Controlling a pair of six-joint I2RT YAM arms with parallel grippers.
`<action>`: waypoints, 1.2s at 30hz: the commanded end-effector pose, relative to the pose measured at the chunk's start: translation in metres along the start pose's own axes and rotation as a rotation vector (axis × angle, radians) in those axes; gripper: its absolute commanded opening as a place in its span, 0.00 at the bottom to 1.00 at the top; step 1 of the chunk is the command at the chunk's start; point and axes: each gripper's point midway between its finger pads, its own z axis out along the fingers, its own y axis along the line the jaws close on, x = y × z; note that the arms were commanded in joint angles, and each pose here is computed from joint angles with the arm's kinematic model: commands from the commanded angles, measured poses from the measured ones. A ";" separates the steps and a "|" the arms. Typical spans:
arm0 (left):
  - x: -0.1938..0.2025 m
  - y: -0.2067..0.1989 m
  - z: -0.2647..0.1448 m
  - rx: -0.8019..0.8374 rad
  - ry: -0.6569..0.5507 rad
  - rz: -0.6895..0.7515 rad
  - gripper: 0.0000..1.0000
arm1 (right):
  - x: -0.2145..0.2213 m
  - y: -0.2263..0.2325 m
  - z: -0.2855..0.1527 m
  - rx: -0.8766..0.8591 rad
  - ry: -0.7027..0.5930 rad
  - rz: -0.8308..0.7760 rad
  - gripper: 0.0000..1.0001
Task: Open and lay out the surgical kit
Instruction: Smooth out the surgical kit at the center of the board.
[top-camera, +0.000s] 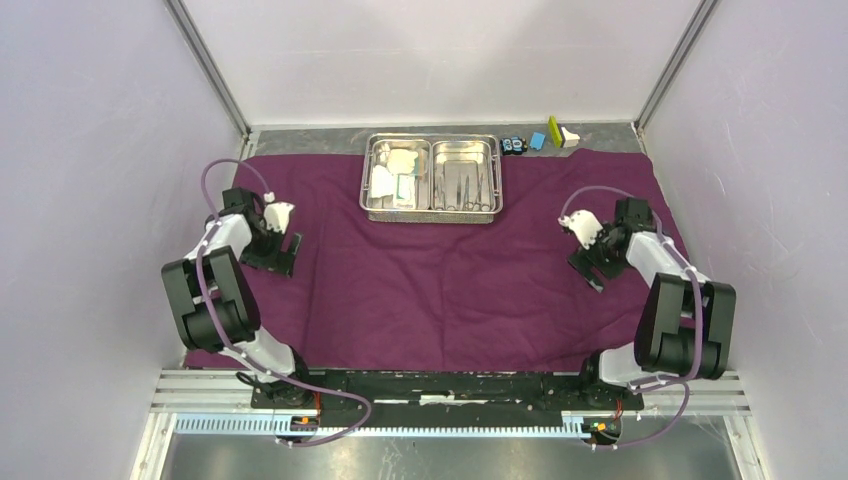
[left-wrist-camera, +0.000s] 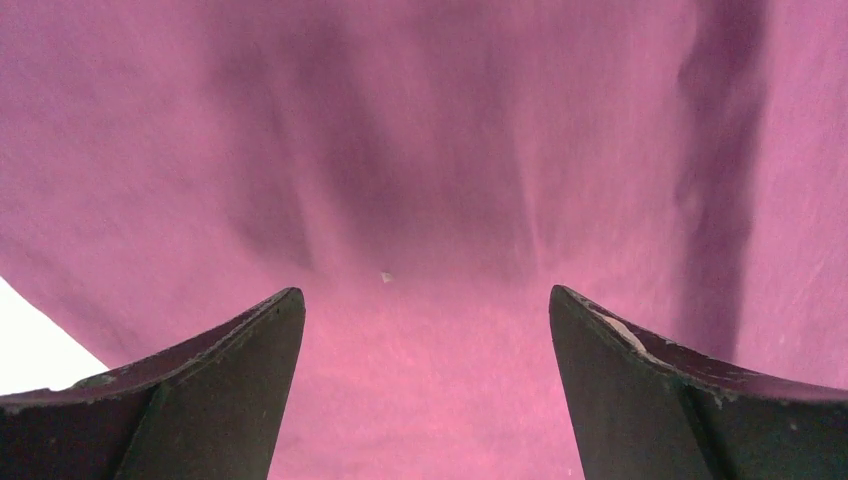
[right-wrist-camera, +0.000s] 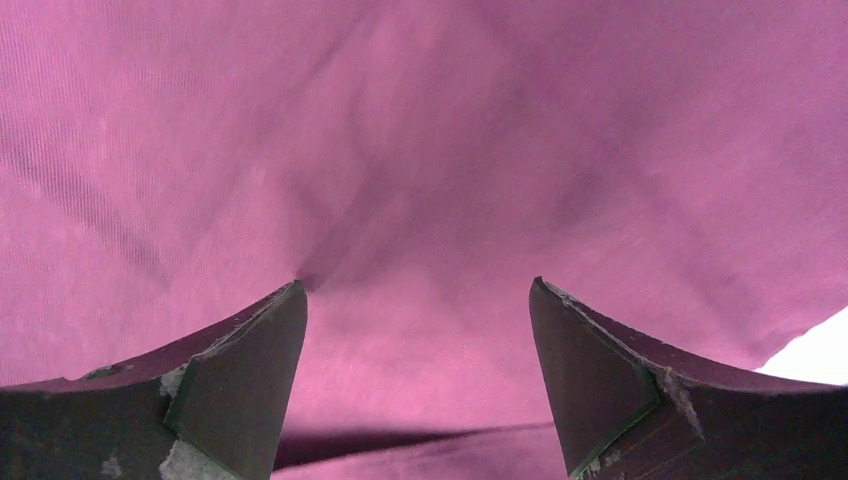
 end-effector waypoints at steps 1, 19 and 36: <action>0.024 -0.003 -0.020 -0.011 -0.002 0.119 0.97 | 0.040 0.017 -0.016 -0.016 0.088 -0.102 0.88; 0.152 0.035 -0.004 -0.090 0.322 0.187 0.94 | 0.159 0.041 -0.044 0.020 0.424 -0.128 0.88; 0.128 0.032 -0.040 -0.104 0.200 0.158 0.96 | 0.188 0.058 -0.081 0.077 0.545 -0.143 0.88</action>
